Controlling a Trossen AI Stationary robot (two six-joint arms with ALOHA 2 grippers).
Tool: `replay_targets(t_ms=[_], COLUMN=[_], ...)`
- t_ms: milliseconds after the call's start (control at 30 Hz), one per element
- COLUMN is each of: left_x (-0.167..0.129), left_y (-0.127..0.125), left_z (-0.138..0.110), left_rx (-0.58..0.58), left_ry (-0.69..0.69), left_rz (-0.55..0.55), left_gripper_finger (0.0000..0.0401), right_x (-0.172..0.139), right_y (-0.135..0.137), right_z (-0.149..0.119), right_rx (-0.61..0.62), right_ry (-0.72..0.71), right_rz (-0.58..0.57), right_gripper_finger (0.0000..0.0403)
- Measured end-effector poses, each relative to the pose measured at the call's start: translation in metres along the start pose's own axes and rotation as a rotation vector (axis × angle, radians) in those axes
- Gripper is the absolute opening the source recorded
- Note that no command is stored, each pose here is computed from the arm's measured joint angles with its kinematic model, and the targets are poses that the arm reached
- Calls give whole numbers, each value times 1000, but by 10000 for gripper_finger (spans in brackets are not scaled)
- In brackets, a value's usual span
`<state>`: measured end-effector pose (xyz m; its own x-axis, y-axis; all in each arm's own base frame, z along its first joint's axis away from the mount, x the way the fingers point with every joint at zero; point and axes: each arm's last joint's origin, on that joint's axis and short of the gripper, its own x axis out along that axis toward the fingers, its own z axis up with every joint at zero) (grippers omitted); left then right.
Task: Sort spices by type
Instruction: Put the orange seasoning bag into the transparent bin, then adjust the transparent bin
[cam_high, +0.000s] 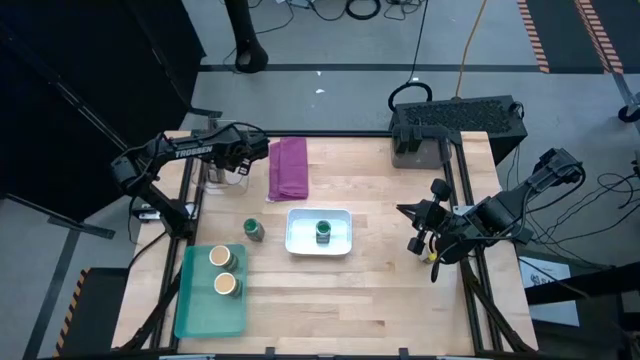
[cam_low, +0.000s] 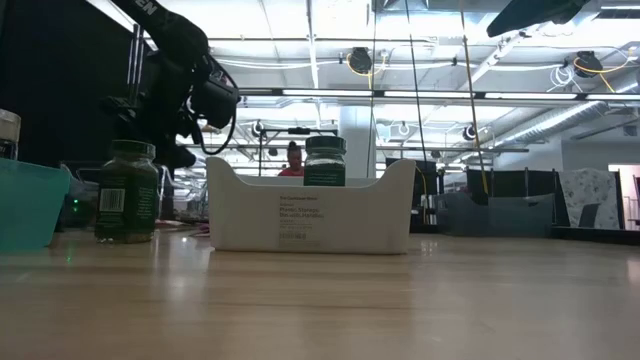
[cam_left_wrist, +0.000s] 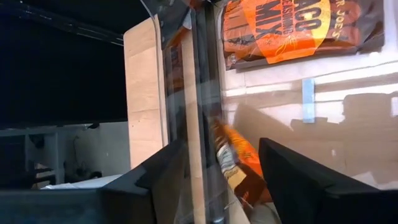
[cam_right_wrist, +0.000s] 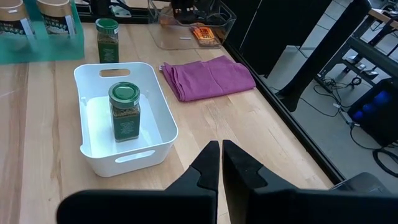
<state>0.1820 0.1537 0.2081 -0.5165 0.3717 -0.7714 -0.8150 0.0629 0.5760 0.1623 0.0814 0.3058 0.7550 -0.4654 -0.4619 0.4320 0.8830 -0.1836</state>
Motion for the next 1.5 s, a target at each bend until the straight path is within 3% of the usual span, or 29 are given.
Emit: replay_targets(t_ms=[333,767,900,1033,1133,1200,1300,1367,1500], left_x=[-3,-31,-46,-62,-75,-84,-96,-98,-89], left_y=[8,11,11,-1,-17,-31,-46,-50,-47], left_z=[-4,8,3,-9,-20,-24,-23,-18,-5], left_rx=[71,84,142,302,423,494,531,514,432], left_ry=[42,-44,-47,-20,-5,-35,-148,-198,-176], left_rz=[63,26,13,-106,-294,-457,-599,-641,-624], left_gripper_finger=[215,215,215,215,208,191,143,100,13], right_x=[0,0,0,0,0,0,0,0,0], right_y=[0,0,0,-1,-1,-1,-1,-1,-1], right_z=[0,0,0,-1,-1,-1,-1,-1,-1], right_rx=[-6,-16,-19,-29,-29,-29,-29,-29,-29], right_ry=[-1,-2,1,8,8,8,6,6,6], right_rz=[-1,-3,-2,-5,-5,-5,-7,-8,-8], right_gripper_finger=[0,0,0,0,0,0,0,0,0])
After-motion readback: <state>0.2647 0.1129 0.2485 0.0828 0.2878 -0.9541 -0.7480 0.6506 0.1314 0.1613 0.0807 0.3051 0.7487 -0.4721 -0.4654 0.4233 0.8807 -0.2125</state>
